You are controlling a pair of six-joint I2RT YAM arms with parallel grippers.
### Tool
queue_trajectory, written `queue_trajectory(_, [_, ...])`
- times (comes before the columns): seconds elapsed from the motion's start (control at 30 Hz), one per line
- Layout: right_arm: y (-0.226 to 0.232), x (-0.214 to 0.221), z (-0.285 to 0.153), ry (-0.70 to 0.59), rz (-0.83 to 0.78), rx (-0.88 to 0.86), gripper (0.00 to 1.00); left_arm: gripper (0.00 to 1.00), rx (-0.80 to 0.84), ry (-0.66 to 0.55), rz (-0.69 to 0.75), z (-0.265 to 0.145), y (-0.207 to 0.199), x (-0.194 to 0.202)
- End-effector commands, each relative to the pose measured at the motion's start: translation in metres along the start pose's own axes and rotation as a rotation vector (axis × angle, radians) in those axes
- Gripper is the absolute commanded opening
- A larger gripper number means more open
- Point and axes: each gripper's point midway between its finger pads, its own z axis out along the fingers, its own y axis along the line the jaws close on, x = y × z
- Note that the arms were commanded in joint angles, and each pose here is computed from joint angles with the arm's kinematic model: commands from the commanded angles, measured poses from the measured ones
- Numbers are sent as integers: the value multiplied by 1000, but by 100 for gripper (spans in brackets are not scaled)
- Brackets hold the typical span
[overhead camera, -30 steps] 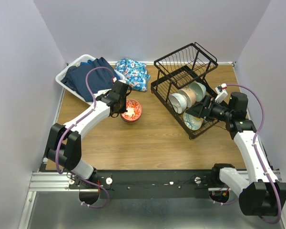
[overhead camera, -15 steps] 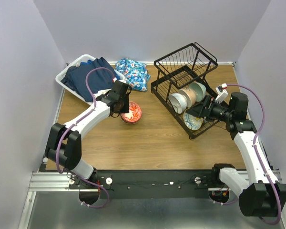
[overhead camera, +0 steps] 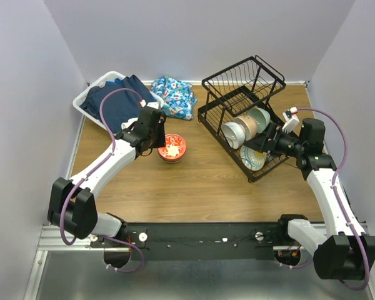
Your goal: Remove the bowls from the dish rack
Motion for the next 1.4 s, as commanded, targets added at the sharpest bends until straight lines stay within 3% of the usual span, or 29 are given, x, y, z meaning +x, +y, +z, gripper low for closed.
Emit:
queue_trajectory(0.0, [-7,-18,-5,-39,-80,87,100,49,-37,-9,-30,-2,13,4])
queue_trajectory(0.2, [-47,-34,-22,-77,-156,360,100,51,-10,-92,-29,-23,18,0])
queue_trajectory(0.57, [-95,-60,-20,-91,-286,561,100,54,84,-346,32,-81,37,11])
queue_trajectory(0.6, [-101,-60,-16,-75,-290,567,100,65,78,-345,38,-79,41,18])
queue_trajectory(0.9, [-126,-57,12,32,-287,538,100,88,99,-459,56,-93,48,21])
queue_trajectory(1.2, [-158,-52,14,51,-192,508,100,91,115,-478,76,-94,44,15])
queue_trajectory(1.37, [-151,-41,27,101,-159,389,100,91,122,-482,76,-95,43,14])
